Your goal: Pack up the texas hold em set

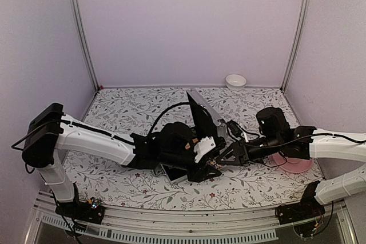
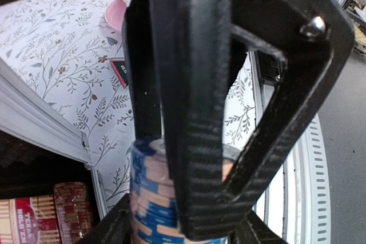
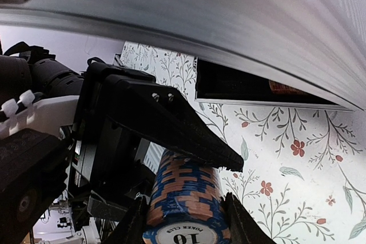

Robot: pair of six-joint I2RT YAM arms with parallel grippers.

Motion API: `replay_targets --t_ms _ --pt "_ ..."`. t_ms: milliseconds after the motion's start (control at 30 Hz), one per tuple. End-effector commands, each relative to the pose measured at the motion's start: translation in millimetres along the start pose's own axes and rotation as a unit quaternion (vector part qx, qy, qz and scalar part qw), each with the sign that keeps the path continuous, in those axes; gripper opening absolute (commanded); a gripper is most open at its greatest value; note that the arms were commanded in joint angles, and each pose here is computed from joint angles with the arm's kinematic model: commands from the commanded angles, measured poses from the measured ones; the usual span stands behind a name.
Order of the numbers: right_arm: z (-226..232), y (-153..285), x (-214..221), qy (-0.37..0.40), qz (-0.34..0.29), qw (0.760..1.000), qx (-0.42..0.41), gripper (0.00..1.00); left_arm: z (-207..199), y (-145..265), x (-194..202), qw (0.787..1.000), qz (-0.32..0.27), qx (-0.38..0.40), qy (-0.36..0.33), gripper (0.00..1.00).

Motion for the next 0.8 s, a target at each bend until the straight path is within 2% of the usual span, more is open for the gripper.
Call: replay_targets --t_ms 0,100,200,633,767 --pt "17.8 3.6 -4.1 0.032 -0.011 0.999 -0.034 0.36 -5.4 -6.0 -8.8 1.0 -0.006 0.003 -0.012 0.58" --pt "17.2 3.3 -3.9 0.03 -0.01 0.999 -0.033 0.36 -5.3 -5.8 -10.6 1.0 -0.008 0.001 -0.014 0.61" --pt "16.9 3.8 -3.7 0.03 -0.011 0.999 -0.032 0.36 -3.7 -5.1 -12.0 1.0 -0.01 -0.005 -0.015 0.6" --pt "14.0 2.8 -3.3 0.028 -0.011 0.999 -0.027 0.37 -4.1 -3.7 -11.1 1.0 -0.011 -0.006 -0.012 0.37" --pt "12.7 4.9 -5.0 0.027 -0.02 0.999 -0.02 0.4 -4.4 -2.3 -11.0 1.0 -0.012 -0.006 -0.011 0.32"
Point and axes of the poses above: each gripper's point midway between its finger pads, its own y axis back along the fingers, its own z axis along the line the jaws close on, x = y × z, the point moved 3 cm from there along y, back along the fingers, and after that the axes turned 14 degrees about -y, right-handed, at the moved point
